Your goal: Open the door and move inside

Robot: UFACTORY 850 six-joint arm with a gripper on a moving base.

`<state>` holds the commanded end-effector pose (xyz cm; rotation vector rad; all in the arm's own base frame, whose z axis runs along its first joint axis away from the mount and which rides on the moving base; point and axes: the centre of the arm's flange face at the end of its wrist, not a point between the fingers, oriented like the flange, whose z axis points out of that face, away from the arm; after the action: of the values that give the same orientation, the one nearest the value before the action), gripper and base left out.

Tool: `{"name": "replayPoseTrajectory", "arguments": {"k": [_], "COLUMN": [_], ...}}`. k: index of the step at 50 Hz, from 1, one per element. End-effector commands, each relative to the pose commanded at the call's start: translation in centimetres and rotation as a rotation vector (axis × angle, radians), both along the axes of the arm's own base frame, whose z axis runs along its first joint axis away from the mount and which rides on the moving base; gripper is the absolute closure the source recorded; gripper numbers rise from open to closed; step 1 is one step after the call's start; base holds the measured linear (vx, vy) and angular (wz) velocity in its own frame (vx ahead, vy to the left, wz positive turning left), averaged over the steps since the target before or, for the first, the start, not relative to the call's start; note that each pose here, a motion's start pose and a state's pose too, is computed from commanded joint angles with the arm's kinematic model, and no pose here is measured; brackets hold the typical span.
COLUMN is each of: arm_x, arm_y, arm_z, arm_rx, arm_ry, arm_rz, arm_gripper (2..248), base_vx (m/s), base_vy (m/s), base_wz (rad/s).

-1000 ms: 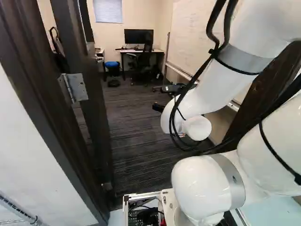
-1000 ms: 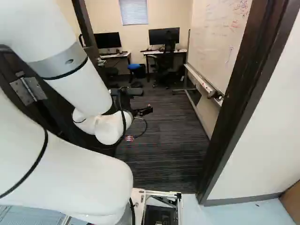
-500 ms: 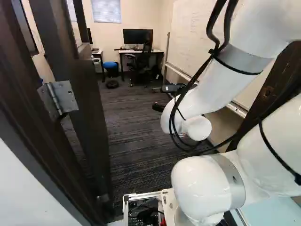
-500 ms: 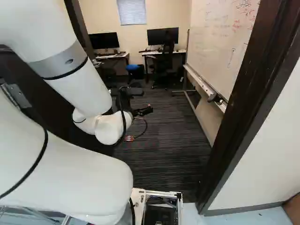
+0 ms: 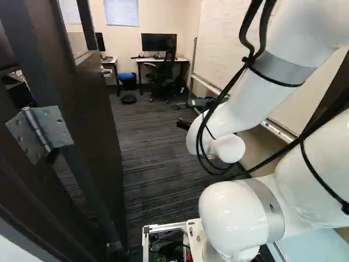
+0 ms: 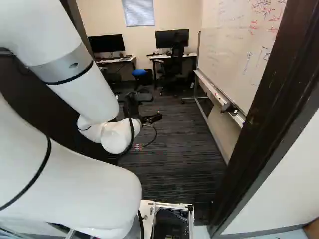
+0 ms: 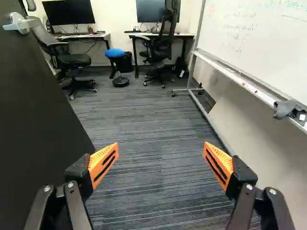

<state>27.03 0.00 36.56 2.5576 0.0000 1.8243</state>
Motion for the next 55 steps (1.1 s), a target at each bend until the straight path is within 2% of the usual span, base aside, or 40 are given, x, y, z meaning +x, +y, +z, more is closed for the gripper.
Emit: {"name": "replayPoseTrajectory", "arguments": {"k": [55], "arm_x": [0.0], "arm_y": [0.0], "arm_z": [0.0], "arm_rx": [0.0], "arm_ry": [0.0], "arm_rz": [0.0], "arm_gripper": [3], "base_vx": [0.141], "base_vy": [-0.007], "base_wz": [-0.009]}}
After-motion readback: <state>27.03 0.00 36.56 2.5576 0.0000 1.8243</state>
